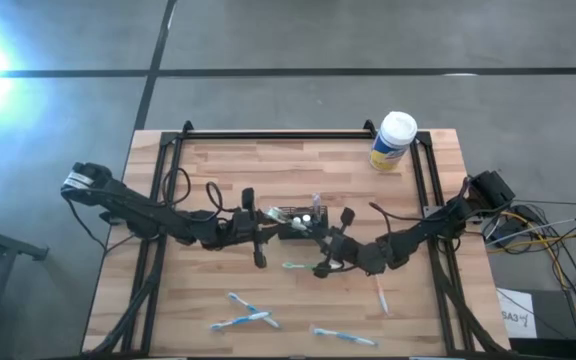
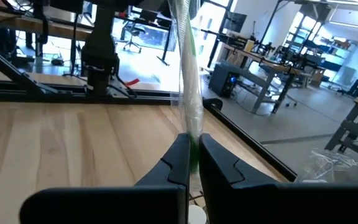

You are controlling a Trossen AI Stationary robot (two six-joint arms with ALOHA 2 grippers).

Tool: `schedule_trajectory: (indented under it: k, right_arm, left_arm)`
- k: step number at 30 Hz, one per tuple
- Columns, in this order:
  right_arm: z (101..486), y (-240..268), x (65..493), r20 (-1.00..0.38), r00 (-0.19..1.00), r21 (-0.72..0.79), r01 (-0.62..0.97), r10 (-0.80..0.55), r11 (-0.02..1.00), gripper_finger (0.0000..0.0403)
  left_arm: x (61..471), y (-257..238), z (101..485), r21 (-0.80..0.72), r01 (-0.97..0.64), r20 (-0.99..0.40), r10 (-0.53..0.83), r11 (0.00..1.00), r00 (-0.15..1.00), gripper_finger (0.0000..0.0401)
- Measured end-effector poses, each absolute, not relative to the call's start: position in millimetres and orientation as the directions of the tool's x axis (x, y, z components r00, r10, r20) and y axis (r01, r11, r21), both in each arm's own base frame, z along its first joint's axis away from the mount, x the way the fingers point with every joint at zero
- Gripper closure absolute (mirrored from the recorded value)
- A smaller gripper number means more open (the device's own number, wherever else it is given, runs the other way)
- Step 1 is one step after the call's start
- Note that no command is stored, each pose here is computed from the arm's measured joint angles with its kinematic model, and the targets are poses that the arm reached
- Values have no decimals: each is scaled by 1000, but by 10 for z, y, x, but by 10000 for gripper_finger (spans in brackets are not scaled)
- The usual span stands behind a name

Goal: Pick & Place toothbrushing station
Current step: Put the top green toothbrush into the black organizer

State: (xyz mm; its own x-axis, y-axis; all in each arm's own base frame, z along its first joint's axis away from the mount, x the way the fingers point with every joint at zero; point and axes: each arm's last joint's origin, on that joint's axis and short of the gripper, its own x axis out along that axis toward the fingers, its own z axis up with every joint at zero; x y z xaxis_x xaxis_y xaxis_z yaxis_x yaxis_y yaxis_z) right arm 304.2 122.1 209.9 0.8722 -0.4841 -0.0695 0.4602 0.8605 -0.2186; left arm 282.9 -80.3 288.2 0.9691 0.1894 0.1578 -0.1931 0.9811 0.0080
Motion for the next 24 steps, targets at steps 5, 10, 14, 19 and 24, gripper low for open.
schedule_trajectory:
  k: [5, 10, 14, 19, 24]
  right_arm:
    - [2085, 1230, 3047, -83, 892, -201, 422, -445, 884, 369]
    - [2097, 1236, 3034, -87, 892, -220, 417, -443, 882, 311]
    - [2093, 1239, 3026, -91, 891, -238, 414, -444, 879, 275]
    - [2088, 1230, 3013, -107, 888, -255, 410, -447, 876, 259]
    - [2110, 1221, 2959, -145, 883, -262, 402, -447, 878, 267]
  left_arm:
    - [2800, -808, 2907, 46, -169, 151, 160, 985, 976, 374]
    - [2650, -817, 3023, 78, -147, 127, 137, 986, 982, 375]
    - [2507, -841, 3057, 99, -121, 96, 112, 988, 989, 375]
    - [2363, -847, 3018, 113, -102, 73, 94, 988, 993, 375]
    - [2283, -837, 2975, 119, -127, 48, 122, 985, 991, 375]
